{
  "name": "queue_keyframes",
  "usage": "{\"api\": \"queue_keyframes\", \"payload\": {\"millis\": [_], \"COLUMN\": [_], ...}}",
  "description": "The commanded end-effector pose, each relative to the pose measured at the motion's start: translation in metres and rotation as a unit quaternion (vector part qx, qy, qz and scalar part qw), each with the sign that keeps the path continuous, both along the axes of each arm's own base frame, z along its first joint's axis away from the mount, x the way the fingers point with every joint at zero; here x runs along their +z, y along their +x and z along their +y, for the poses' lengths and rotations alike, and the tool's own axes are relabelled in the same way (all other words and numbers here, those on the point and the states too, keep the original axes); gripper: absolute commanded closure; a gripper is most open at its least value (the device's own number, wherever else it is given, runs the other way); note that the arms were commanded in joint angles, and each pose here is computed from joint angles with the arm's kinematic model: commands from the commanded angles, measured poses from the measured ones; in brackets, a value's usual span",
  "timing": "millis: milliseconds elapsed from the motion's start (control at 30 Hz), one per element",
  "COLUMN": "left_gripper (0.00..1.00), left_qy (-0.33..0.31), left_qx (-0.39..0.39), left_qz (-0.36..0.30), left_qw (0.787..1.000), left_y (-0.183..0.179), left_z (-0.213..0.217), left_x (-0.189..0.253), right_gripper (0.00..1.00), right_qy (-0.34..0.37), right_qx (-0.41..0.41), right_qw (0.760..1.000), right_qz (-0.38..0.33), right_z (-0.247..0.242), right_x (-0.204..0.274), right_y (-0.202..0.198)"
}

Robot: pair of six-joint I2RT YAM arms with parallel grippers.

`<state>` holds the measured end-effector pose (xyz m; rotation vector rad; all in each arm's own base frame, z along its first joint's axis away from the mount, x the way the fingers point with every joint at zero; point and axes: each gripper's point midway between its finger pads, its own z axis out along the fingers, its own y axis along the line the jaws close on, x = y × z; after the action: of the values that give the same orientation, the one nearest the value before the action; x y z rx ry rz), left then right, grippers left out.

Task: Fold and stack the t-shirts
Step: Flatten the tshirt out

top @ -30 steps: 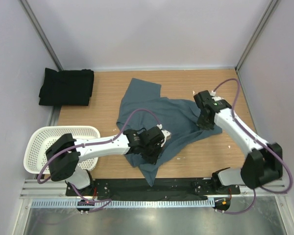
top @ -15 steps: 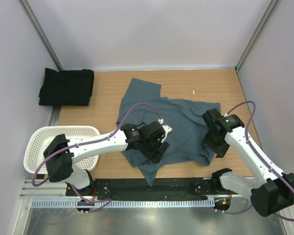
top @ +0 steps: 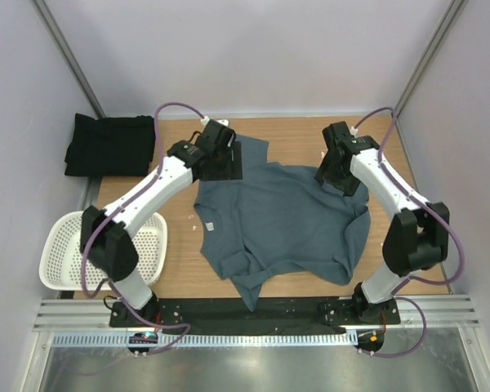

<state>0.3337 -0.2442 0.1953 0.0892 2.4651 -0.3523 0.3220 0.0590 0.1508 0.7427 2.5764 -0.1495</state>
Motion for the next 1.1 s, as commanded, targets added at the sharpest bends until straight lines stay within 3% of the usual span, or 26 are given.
{"api": "queue_keyframes", "payload": {"millis": [0,167,433,667,867,1067], "left_gripper": [0.29,0.32,0.34,0.35,0.37,0.38], "left_qy": [0.022,0.035,0.042,0.062,0.081,0.109], "left_qx": [0.072,0.128,0.172,0.22,0.242,0.262], "left_qz": [0.013,0.038,0.076,0.114,0.15,0.172], "left_qw": [0.997,0.99,0.981,0.967,0.955,0.943], "left_y": [0.043,0.084,0.11,0.112,0.106,0.098], "left_z": [0.007,0.014,0.019,0.045,0.054,0.064], "left_x": [-0.022,-0.058,-0.12,-0.157,-0.18,-0.194], "right_gripper": [0.25,0.28,0.3,0.31,0.32,0.32], "right_qy": [0.021,-0.012,-0.028,-0.036,0.032,0.003], "right_qx": [0.001,0.017,0.027,0.049,0.027,0.068], "right_qw": [0.999,1.0,0.999,0.998,0.999,0.997], "right_qz": [-0.05,-0.008,-0.001,0.006,-0.012,-0.021], "right_z": [-0.008,-0.029,-0.044,-0.05,-0.06,-0.081], "right_x": [-0.023,-0.07,-0.106,-0.132,-0.14,-0.139], "right_y": [0.058,0.085,0.114,0.134,0.152,0.171]}}
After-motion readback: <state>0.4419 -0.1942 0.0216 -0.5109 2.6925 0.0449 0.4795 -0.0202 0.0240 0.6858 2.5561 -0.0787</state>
